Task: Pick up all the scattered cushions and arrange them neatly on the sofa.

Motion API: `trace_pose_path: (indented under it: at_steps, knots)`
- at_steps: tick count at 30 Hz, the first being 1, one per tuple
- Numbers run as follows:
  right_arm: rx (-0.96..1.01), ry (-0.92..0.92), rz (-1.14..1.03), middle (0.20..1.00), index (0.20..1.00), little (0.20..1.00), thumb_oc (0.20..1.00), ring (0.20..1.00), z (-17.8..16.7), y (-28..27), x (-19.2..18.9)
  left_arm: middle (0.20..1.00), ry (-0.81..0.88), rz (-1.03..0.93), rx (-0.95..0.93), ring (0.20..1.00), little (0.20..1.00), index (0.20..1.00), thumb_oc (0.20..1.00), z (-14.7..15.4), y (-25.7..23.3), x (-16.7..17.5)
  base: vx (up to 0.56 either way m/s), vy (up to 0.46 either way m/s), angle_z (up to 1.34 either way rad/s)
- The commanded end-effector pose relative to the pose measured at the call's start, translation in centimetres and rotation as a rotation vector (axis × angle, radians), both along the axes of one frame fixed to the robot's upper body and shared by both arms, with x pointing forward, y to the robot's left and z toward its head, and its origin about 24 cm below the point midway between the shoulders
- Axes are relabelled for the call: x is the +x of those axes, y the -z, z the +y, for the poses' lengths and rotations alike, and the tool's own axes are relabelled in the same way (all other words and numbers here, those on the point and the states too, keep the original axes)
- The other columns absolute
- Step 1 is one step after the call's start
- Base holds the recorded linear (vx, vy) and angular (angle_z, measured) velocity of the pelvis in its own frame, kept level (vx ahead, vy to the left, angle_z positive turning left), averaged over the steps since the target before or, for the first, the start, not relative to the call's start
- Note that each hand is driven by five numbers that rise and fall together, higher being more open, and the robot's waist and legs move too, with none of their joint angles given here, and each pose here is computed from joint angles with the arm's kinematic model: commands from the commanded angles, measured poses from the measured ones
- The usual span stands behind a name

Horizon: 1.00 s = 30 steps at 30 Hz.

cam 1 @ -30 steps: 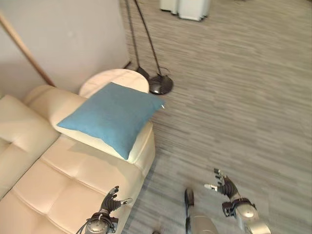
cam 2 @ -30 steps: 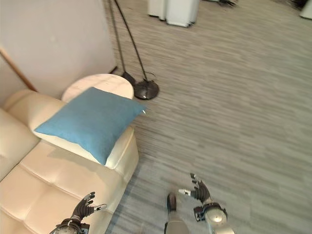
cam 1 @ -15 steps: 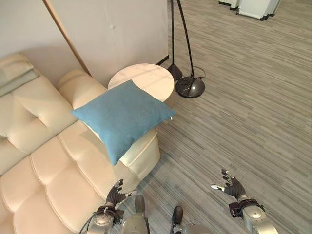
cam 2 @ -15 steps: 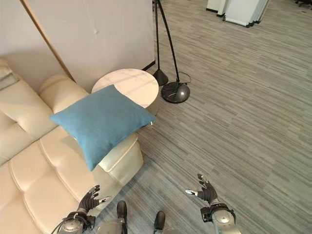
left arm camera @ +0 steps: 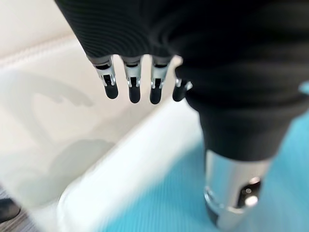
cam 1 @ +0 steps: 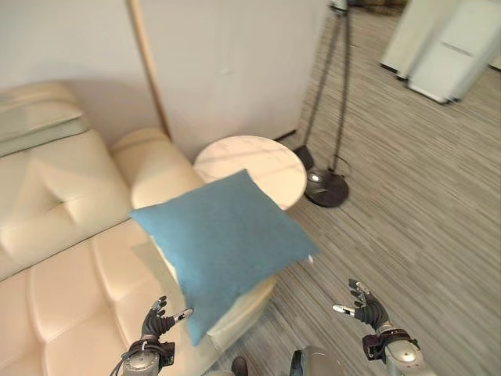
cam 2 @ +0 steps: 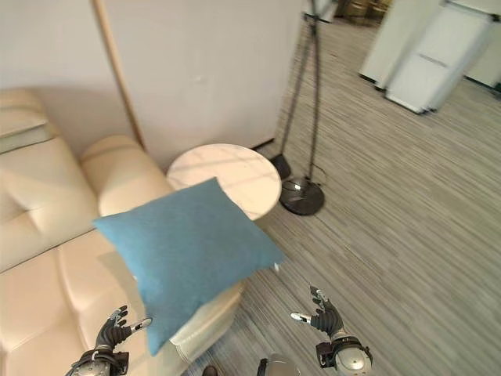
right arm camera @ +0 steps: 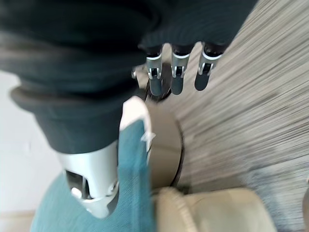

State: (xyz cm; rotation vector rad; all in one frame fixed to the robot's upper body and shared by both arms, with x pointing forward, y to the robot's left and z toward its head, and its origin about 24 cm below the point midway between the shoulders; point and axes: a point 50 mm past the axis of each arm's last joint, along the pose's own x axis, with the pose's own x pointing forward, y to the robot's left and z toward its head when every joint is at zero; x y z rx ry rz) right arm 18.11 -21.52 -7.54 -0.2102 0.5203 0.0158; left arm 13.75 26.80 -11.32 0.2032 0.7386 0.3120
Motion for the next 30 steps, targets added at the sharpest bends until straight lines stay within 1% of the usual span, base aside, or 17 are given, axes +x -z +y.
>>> trace_pose_path:
  at_steps: [1,2,5,10,14,17,20,26,29,30]
  knots:
    - [-0.061,0.025,-0.130,1.000,1.000,1.000,1.000,1.000,-1.8,-2.3,2.1,1.000,0.001,-0.087,-0.002,1.000,1.000,1.000,1.000,0.3,-1.1,1.0,0.22,-0.221,1.86]
    - [-0.105,0.049,-0.179,1.000,1.000,1.000,1.000,1.000,-2.7,-3.3,2.5,1.000,0.023,-0.088,0.025,1.000,1.000,1.000,1.000,0.5,-1.3,1.4,0.11,-0.129,1.65]
    - [-0.135,0.062,-0.214,1.000,1.000,1.000,1.000,1.000,-3.4,-4.1,2.6,1.000,0.038,-0.097,0.031,1.000,1.000,1.000,1.000,0.5,-1.5,1.6,0.10,-0.160,1.02]
    - [-0.247,0.083,-0.330,1.000,1.000,1.000,1.000,1.000,-5.7,-7.2,3.4,1.000,0.014,-0.136,0.046,1.000,1.000,1.000,1.000,1.3,-2.2,2.0,0.11,-0.168,0.36]
    - [-0.276,0.091,-0.334,1.000,1.000,1.000,1.000,1.000,-6.8,-7.9,4.0,1.000,0.015,-0.160,0.042,1.000,1.000,1.000,1.000,1.5,-2.7,2.5,0.08,-0.116,0.36]
    - [-0.276,0.074,-0.308,1.000,1.000,1.000,1.000,1.000,-7.0,-7.8,4.8,1.000,0.019,-0.171,0.024,1.000,1.000,1.000,1.000,1.2,-2.8,3.1,0.06,-0.085,0.15]
    - [-0.264,0.080,-0.242,1.000,1.000,1.000,1.000,1.000,-7.1,-6.7,5.3,1.000,0.044,-0.182,-0.002,1.000,1.000,1.000,1.000,0.4,-2.9,3.7,0.05,-0.070,-0.02]
    - [-0.242,0.124,-0.139,1.000,1.000,1.000,1.000,1.000,-7.1,-4.9,6.3,1.000,0.152,-0.236,-0.046,1.000,1.000,1.000,1.000,-2.2,-3.7,6.3,0.00,-0.051,0.07]
    - [-0.189,0.099,-0.130,1.000,1.000,1.000,1.000,1.000,-5.5,-4.6,7.7,1.000,0.218,-0.302,-0.075,1.000,1.000,1.000,1.000,-4.2,-4.8,8.4,-0.17,-0.037,0.10]
    - [-0.164,0.023,-0.145,1.000,1.000,1.000,1.000,1.000,-3.3,-4.9,9.1,1.000,0.272,-0.358,-0.093,1.000,1.000,1.000,1.000,-5.9,-5.9,10.1,-0.43,-0.025,-0.07]
